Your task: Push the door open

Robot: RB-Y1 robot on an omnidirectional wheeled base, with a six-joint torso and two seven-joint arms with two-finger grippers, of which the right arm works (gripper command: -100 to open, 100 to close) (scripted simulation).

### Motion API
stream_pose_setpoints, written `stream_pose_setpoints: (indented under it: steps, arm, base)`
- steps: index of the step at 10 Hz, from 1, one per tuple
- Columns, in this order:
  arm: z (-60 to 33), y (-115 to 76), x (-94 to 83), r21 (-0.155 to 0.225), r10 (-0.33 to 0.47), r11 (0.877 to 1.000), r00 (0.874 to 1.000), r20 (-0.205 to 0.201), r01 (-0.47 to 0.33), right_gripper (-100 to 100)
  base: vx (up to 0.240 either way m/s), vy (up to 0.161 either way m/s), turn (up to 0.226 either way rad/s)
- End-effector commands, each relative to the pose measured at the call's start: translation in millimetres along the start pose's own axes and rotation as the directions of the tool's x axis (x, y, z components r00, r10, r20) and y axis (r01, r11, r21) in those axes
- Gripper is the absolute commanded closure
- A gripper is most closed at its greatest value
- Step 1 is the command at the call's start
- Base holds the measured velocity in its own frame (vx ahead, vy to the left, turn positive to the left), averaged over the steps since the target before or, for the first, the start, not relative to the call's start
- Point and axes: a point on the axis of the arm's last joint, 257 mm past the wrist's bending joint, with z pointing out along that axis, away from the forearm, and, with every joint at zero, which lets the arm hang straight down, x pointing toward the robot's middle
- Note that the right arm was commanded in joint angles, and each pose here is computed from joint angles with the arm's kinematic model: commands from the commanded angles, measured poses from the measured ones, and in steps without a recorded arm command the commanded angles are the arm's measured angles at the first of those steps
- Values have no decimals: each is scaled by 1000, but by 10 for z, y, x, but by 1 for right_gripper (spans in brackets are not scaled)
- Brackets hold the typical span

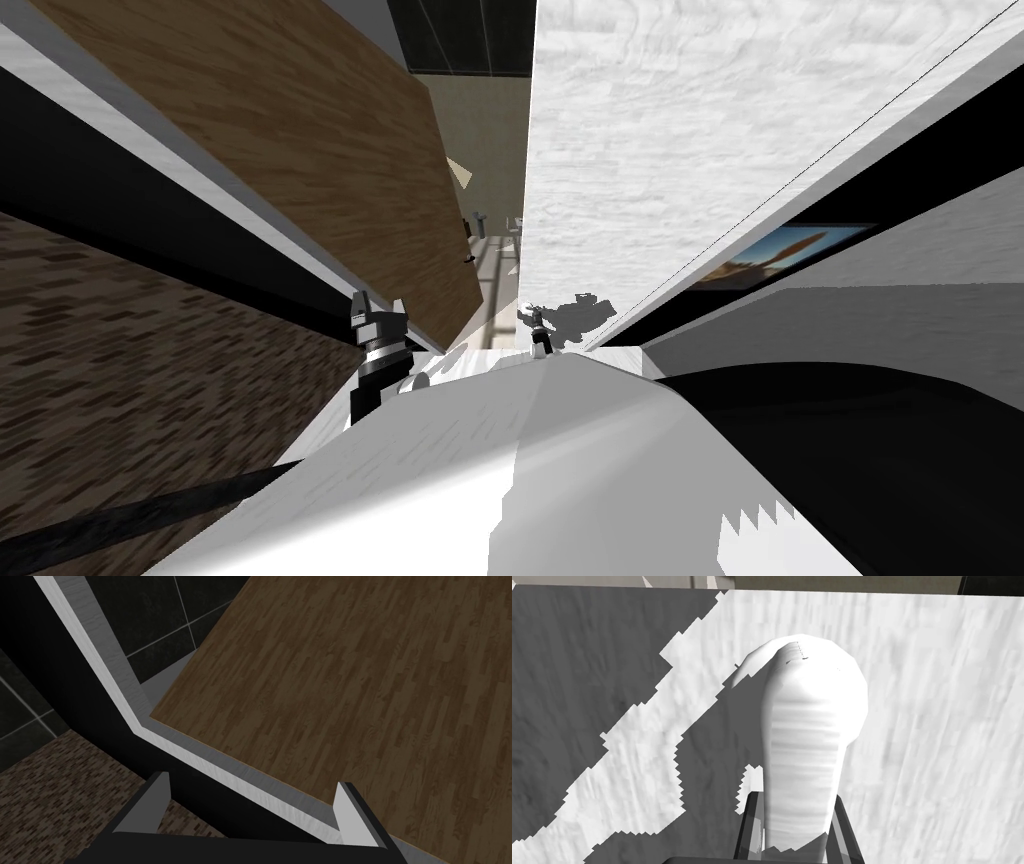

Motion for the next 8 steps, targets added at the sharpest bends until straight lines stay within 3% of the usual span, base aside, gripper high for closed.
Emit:
stream_pose_setpoints:
  steps: [1, 8]
  arm:
    - [43, 41, -119, -11, -7, 1000, 1000, 16, 7, 100]
    - [74, 45, -576, -11, -22, 1000, 995, 100, 24, 100]
  base:
    - [173, 21, -25]
    - [173, 33, -34]
